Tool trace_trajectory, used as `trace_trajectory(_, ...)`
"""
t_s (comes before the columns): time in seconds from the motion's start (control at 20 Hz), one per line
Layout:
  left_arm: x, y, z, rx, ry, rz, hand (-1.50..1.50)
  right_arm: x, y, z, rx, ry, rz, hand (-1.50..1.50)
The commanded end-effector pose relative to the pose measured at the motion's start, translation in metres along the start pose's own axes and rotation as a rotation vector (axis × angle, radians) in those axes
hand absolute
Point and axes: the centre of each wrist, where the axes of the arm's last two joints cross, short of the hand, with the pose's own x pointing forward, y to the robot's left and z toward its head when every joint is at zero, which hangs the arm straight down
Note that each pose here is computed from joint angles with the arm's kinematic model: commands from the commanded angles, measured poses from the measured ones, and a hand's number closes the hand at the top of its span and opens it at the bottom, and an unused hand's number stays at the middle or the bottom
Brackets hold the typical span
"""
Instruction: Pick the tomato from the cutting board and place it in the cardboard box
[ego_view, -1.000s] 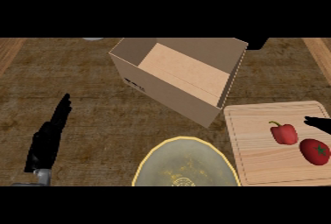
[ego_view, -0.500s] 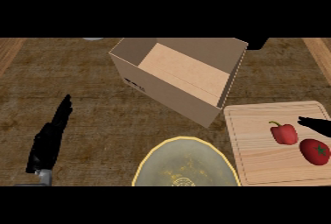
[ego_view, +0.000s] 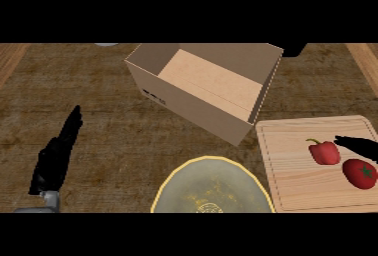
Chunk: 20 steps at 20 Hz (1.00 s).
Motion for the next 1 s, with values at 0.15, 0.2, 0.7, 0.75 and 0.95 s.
trace_trajectory(0.15,-0.002,0.004,0.017,-0.014,0.013,0.001,0.00,-0.010,0.011,-0.007,0.063,-0.001,-0.035,1.50)
trace_trajectory(0.2,-0.008,0.001,0.003,0.019,-0.006,-0.015,0.00,-0.018,-0.001,0.001,0.047,-0.024,-0.063,1.50)
trace_trajectory(0.7,-0.016,0.003,0.005,0.020,0.002,-0.006,0.00,-0.002,-0.002,-0.008,-0.243,-0.049,0.099,1.50)
trace_trajectory(0.75,-0.010,-0.010,-0.001,0.011,-0.009,0.010,0.00,0.001,0.005,-0.013,-0.263,-0.068,0.111,1.50)
trace_trajectory(0.95,-0.008,-0.014,0.005,-0.054,-0.021,0.002,0.00,0.034,-0.076,-0.083,-0.335,0.060,0.152,1.50)
